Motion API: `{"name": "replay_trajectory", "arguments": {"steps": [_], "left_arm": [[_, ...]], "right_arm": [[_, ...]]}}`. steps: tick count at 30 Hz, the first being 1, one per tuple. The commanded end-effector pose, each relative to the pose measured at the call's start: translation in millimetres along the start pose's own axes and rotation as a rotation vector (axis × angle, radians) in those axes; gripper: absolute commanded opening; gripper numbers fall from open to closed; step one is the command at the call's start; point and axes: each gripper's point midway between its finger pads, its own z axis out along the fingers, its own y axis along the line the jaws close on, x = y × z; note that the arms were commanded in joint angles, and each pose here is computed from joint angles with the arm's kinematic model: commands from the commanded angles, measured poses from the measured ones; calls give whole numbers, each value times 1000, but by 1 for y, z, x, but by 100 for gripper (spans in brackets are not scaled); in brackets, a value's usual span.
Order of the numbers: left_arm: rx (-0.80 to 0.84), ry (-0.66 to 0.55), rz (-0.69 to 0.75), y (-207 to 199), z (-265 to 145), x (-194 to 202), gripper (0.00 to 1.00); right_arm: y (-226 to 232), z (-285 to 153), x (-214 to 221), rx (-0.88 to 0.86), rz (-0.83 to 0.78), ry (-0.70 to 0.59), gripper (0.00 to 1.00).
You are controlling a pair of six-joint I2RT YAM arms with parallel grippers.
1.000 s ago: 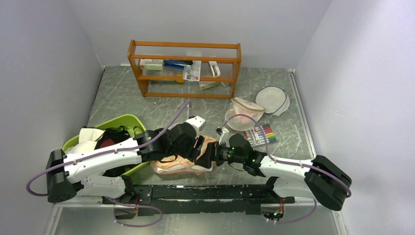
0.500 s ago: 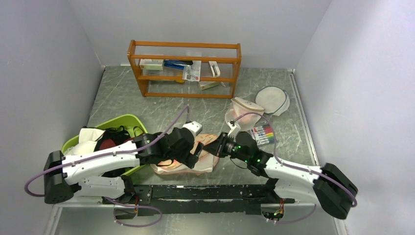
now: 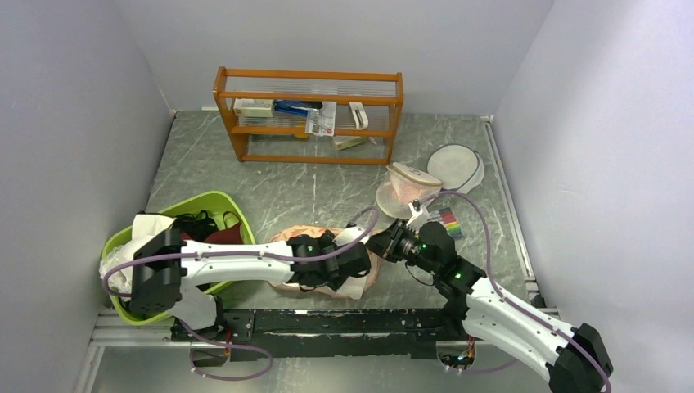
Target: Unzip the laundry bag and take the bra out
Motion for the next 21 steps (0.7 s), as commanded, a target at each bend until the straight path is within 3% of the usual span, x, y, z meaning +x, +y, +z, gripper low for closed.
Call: {"name": "replay_trajectory", "arguments": {"steps": [1, 7, 13, 18, 21], "left_arm": [[-244, -35, -20, 36, -7, -10, 64], [-349, -88, -7, 65, -19, -33, 38], [-327, -116, -41, 99, -1, -72, 8], [-305, -159, -14, 136, 24, -125, 7], [-274, -155, -7, 153, 54, -154, 7]], "right_arm": [[-8, -4, 4, 41, -10, 29, 8], [-8, -8, -4, 88, -60, 25, 10], [-1, -17, -20, 135, -112, -7, 30], [9, -37, -45, 188, -174, -76, 54], [10, -50, -54, 222, -200, -104, 60]]}}
